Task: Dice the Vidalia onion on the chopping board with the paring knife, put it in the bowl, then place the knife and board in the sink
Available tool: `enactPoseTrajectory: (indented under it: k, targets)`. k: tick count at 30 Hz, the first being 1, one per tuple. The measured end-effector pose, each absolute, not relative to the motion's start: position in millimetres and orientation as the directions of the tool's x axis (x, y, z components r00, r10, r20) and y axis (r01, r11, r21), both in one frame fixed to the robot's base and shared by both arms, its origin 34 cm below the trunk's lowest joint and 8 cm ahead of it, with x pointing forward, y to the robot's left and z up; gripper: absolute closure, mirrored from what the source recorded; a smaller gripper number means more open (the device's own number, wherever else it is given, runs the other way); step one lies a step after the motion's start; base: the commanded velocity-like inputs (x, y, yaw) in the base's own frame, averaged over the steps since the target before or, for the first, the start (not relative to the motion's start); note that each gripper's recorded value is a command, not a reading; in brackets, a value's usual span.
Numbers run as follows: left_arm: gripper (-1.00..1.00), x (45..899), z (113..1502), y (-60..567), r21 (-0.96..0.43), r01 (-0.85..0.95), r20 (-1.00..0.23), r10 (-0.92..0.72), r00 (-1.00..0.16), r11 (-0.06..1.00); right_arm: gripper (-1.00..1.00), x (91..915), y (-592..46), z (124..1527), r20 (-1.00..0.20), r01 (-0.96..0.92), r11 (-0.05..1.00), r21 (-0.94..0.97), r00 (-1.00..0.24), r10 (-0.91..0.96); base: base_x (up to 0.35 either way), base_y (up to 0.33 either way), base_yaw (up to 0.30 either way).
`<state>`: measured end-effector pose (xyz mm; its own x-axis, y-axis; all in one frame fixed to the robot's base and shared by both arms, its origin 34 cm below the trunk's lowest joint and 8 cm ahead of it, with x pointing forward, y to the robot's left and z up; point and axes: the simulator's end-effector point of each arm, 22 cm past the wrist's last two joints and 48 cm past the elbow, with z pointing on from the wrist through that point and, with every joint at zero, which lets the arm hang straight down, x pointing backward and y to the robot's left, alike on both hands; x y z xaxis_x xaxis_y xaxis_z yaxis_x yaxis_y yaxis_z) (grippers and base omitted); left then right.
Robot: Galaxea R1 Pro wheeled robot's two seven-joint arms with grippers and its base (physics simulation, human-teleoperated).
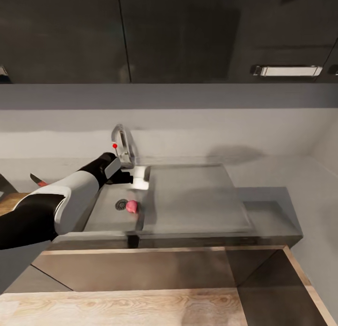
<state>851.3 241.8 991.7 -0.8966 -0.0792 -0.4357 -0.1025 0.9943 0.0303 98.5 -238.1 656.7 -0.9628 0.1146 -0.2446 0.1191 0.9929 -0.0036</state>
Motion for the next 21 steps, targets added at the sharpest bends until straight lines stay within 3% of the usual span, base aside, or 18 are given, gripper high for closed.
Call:
enactPoseTrajectory:
  k: [21]
  targets:
    - [-1.00,847,967,257,0.035,-0.118,-0.400,-0.095,-0.912,0.992,-1.00,87,-238,657,-0.214,0.119,0.993,-0.008,-0.970,0.114,0.004,-0.001,0.000]
